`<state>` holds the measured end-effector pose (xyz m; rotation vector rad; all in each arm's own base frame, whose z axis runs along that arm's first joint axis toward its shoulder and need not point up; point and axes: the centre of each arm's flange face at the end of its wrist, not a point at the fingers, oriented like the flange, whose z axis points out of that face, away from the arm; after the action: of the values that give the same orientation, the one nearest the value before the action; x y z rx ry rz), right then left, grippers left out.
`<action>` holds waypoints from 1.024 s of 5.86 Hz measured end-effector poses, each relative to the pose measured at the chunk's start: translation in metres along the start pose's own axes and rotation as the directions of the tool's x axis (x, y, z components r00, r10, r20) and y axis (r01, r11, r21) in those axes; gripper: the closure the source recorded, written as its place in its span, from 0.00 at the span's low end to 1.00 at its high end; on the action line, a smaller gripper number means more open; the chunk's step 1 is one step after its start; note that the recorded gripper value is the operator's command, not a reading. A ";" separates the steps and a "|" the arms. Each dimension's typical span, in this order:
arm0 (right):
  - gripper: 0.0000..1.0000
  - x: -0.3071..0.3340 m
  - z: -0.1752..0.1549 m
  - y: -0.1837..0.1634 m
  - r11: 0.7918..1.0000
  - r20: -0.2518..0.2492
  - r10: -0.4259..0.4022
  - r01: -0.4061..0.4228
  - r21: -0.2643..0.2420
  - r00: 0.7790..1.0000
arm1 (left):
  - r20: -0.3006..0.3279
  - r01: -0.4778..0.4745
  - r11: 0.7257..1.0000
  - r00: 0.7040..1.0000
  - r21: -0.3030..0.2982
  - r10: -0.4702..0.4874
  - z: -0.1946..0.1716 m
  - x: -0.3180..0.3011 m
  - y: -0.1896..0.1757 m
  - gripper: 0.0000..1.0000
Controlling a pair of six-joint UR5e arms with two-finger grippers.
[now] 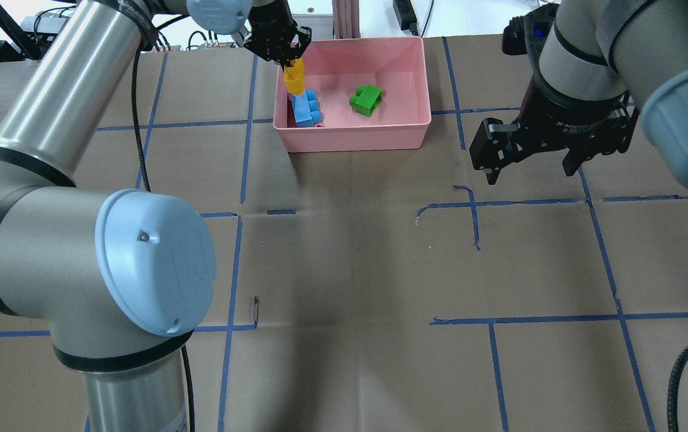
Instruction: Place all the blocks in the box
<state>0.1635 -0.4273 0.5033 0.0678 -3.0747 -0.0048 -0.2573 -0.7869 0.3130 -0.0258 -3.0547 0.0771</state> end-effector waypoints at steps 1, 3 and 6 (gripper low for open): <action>0.00 0.000 0.000 0.000 1.000 0.000 0.000 0.000 0.000 1.000 | -0.020 0.026 1.000 0.999 -0.010 -0.026 0.018 0.008 -0.002 0.26; 0.00 0.000 0.000 0.000 1.000 0.000 0.000 0.000 0.001 1.000 | -0.036 0.057 0.998 0.998 0.004 -0.057 0.028 0.014 -0.004 0.01; 0.00 0.000 0.001 0.000 1.000 0.000 -0.001 0.001 0.002 1.000 | -0.038 0.030 0.998 0.999 0.051 -0.028 -0.043 0.005 0.013 0.01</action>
<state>0.1634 -0.4275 0.5026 0.0701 -3.0745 -0.0015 -0.2587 -0.7720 0.3554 0.0204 -3.0140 0.1511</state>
